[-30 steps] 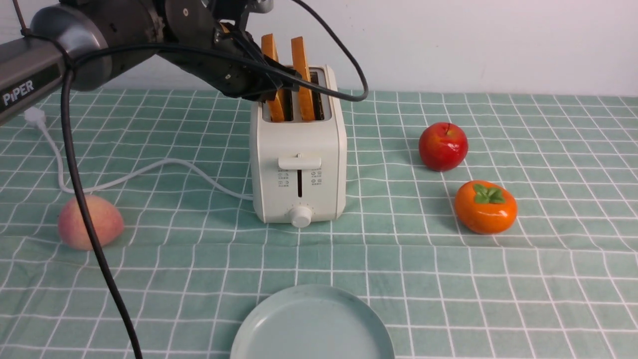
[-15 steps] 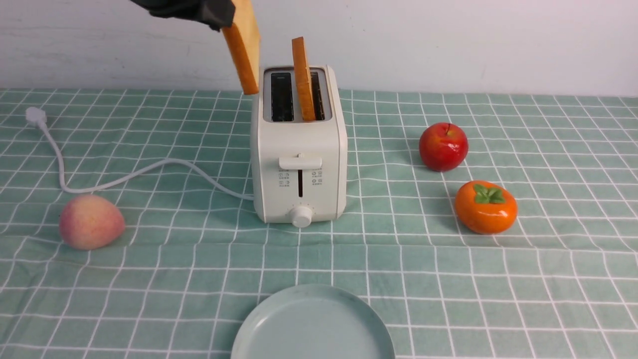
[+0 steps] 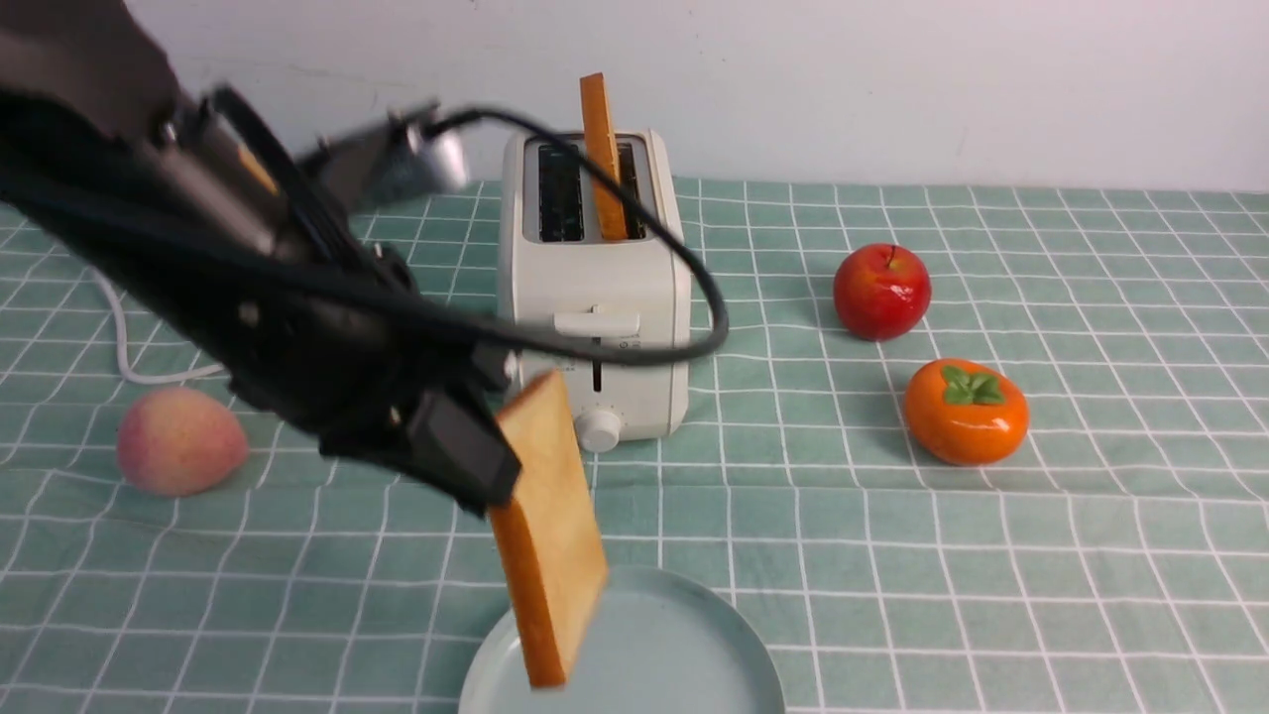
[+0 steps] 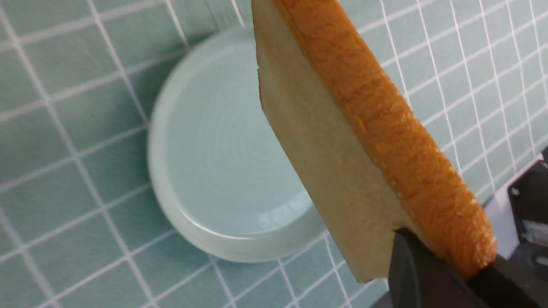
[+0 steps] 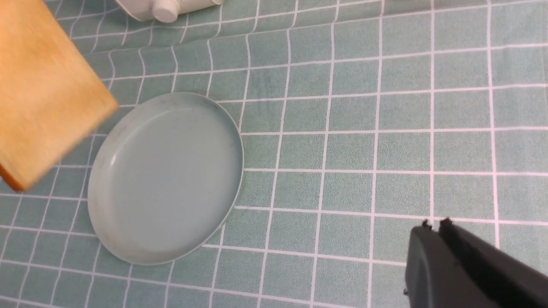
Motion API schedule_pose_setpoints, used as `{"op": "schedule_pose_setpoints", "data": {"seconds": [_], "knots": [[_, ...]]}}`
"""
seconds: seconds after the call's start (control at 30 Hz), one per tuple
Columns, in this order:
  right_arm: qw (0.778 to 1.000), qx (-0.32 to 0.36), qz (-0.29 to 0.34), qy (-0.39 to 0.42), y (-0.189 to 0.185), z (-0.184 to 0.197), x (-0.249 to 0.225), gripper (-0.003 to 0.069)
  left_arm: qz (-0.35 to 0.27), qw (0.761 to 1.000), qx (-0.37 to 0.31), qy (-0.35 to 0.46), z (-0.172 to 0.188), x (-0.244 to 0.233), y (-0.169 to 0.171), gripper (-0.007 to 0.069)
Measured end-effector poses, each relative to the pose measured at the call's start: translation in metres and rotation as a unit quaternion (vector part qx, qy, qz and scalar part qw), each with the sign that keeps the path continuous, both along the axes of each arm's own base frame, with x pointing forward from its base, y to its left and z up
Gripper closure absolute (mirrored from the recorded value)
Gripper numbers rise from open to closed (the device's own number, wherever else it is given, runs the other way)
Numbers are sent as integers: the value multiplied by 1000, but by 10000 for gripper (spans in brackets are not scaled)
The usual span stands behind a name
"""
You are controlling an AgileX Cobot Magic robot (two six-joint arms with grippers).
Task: Take toasted bread from bread machine on blue coffee table place on plate.
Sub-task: 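Place the slice of bread on the plate with the left gripper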
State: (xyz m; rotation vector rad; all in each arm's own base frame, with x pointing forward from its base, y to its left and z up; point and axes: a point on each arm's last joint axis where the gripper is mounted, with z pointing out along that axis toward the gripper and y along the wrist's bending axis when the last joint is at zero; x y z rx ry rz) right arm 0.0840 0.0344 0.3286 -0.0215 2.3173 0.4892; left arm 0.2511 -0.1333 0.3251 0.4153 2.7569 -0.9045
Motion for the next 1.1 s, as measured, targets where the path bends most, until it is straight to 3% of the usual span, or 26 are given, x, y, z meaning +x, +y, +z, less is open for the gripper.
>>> {"op": "schedule_pose_setpoints", "data": {"seconds": [0.23,0.57,0.63,0.87,0.97,1.1], "knots": [[1000,-2,0,0,0,0,0,623,-18,997,-76,28,-53,-16,-7,608],[1000,-3,-1,0,0,0,0,623,30,998,-55,30,-85,-23,0,600],[1000,-3,-1,0,0,0,0,622,27,998,-48,25,-86,-23,1,572],[1000,10,3,1,1,0,0,609,58,997,41,26,-96,-21,15,274],[999,29,12,13,5,1,-2,606,64,995,75,28,-99,-21,20,218],[999,28,25,33,7,12,-1,606,76,992,102,23,-94,-17,24,225]]}}
